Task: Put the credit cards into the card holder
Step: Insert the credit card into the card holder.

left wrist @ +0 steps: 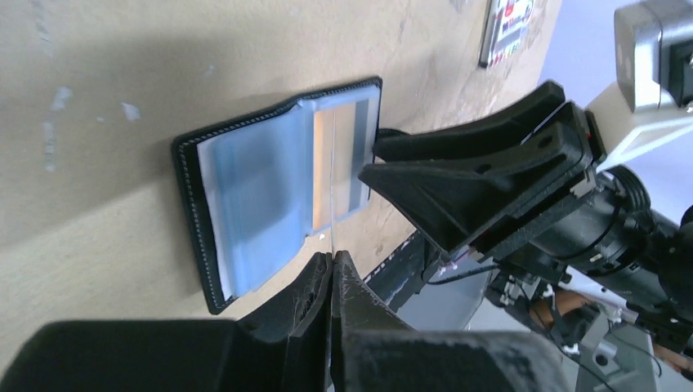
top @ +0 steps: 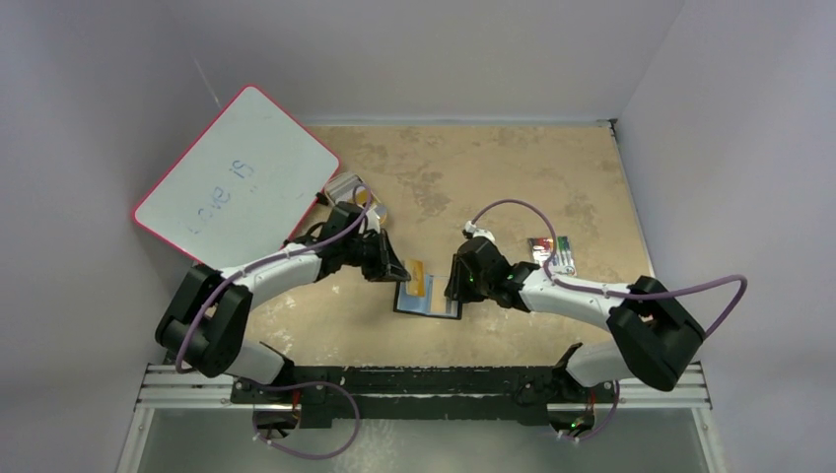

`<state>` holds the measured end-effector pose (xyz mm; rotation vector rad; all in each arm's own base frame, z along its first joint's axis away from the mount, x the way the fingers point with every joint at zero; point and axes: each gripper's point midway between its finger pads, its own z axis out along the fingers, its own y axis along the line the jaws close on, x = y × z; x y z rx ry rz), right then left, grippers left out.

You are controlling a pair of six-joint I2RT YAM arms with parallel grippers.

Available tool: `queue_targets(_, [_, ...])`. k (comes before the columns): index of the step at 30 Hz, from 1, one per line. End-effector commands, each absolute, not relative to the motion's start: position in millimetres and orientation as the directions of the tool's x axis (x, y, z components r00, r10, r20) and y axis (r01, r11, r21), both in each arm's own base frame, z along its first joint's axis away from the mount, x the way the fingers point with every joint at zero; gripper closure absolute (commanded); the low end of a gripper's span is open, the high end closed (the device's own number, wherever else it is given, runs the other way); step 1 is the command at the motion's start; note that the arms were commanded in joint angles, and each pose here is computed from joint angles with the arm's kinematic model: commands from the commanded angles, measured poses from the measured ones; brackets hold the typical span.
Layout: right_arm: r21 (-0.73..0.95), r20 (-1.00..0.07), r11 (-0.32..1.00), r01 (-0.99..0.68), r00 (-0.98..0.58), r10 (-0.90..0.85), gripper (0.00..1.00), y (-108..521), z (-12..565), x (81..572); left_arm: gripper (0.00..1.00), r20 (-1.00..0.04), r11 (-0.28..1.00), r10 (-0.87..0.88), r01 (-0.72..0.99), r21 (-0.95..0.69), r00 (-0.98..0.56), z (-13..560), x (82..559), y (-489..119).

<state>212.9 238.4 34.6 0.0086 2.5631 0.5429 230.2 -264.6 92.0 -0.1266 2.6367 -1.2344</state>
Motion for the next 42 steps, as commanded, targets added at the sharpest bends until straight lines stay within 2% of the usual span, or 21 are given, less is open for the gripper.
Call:
queue_targets(1, [0.345, -0.499, 0.933, -0.105, -0.862, 0.088, 0.65, 236, 30, 220, 1.00, -0.149, 0.577, -0.116, 0.055, -0.815, -0.982, 96, 220, -288])
queue_targets(8, [0.339, -0.481, 0.935, -0.101, -0.873, 0.080, 0.70, 236, 21, 217, 1.00, -0.093, 0.599, -0.094, 0.018, -0.801, -0.991, 78, 211, -296])
queue_targets(22, [0.351, -0.476, 0.932, -0.094, -0.875, 0.091, 0.72, 233, 19, 212, 1.00, -0.040, 0.664, -0.087, -0.028, -0.747, -0.995, 40, 200, -290])
queue_targets(28, [0.358, -0.476, 0.929, -0.096, -0.875, 0.093, 0.72, 233, 20, 211, 0.90, -0.069, 0.677, -0.092, -0.012, -0.736, -0.993, 40, 205, -290])
queue_targets(29, [0.359, -0.476, 0.928, -0.094, -0.874, 0.096, 0.72, 233, 21, 212, 0.91, -0.073, 0.675, -0.091, -0.008, -0.737, -0.993, 41, 206, -290])
queue_targets(31, [0.362, -0.475, 0.927, -0.095, -0.875, 0.096, 0.72, 234, 20, 211, 1.00, -0.085, 0.676, -0.094, -0.001, -0.737, -0.992, 43, 208, -291])
queue_targets(42, [0.375, -0.456, 0.923, -0.084, -0.884, 0.105, 0.73, 234, 14, 207, 1.00, -0.097, 0.767, -0.011, 0.054, -0.639, -0.995, 35, 199, -271])
